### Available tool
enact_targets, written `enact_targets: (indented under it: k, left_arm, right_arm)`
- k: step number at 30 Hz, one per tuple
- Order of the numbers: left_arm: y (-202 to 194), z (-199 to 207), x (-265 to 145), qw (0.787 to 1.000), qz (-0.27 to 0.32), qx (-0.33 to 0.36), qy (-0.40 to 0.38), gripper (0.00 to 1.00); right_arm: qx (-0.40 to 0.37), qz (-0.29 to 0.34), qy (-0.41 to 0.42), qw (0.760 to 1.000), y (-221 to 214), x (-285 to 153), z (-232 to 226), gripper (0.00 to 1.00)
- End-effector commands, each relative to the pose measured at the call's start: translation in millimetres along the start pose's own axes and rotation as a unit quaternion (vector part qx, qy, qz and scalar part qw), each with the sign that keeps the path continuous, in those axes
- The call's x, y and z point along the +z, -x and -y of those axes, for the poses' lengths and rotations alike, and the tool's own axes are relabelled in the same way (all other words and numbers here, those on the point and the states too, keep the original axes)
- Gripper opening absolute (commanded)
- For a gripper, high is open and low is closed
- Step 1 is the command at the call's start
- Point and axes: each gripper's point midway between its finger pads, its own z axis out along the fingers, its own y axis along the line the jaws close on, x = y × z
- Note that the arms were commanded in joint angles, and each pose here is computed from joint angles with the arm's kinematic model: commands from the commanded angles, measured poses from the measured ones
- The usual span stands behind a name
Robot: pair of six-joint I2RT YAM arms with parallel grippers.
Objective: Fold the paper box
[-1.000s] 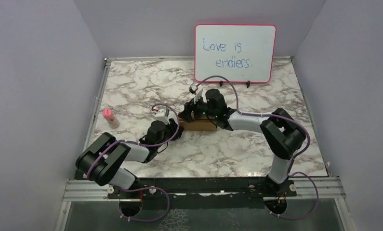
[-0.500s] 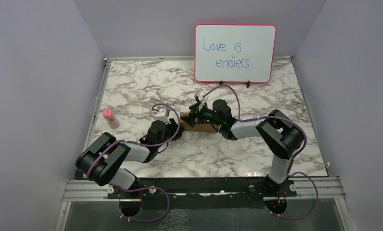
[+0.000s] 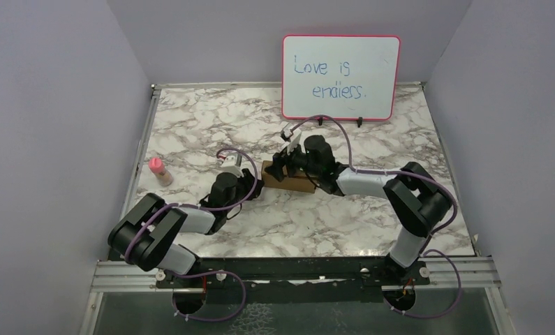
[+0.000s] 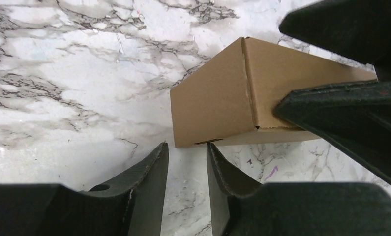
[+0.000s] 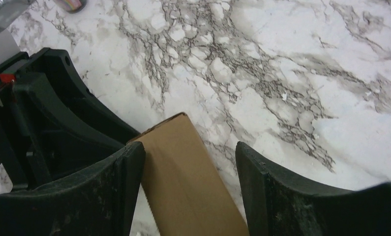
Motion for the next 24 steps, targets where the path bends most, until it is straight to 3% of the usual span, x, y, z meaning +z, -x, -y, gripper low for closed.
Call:
enact_targets:
  k: [1, 9, 18, 24]
  left_arm:
    - [27.1, 13.9, -2.8, 0.999, 0.043, 0.005, -0.023, 0.37]
    - [44.5, 18.3, -25.1, 0.998, 0.063, 0.021, -0.021, 0.53]
    - [74.7, 28.3, -29.5, 0.997, 0.079, 0.023, -0.01, 0.68]
    - [85.3, 29.5, -15.6, 0.998, 0.066, -0.003, -0.016, 0.73]
  right_arm:
    - [0.045, -0.031, -0.047, 0.997, 11.9, -27.6, 15.7, 0.73]
    - [0.134, 0.001, -0.107, 0.985, 24.8, -89.0, 58.8, 0.77]
    - [0.304, 0.049, -0.078, 0.948, -11.1, -141.0, 61.6, 0.83]
    - [0.368, 0.069, -0.038, 0.927, -20.4, -149.1, 45.7, 0.86]
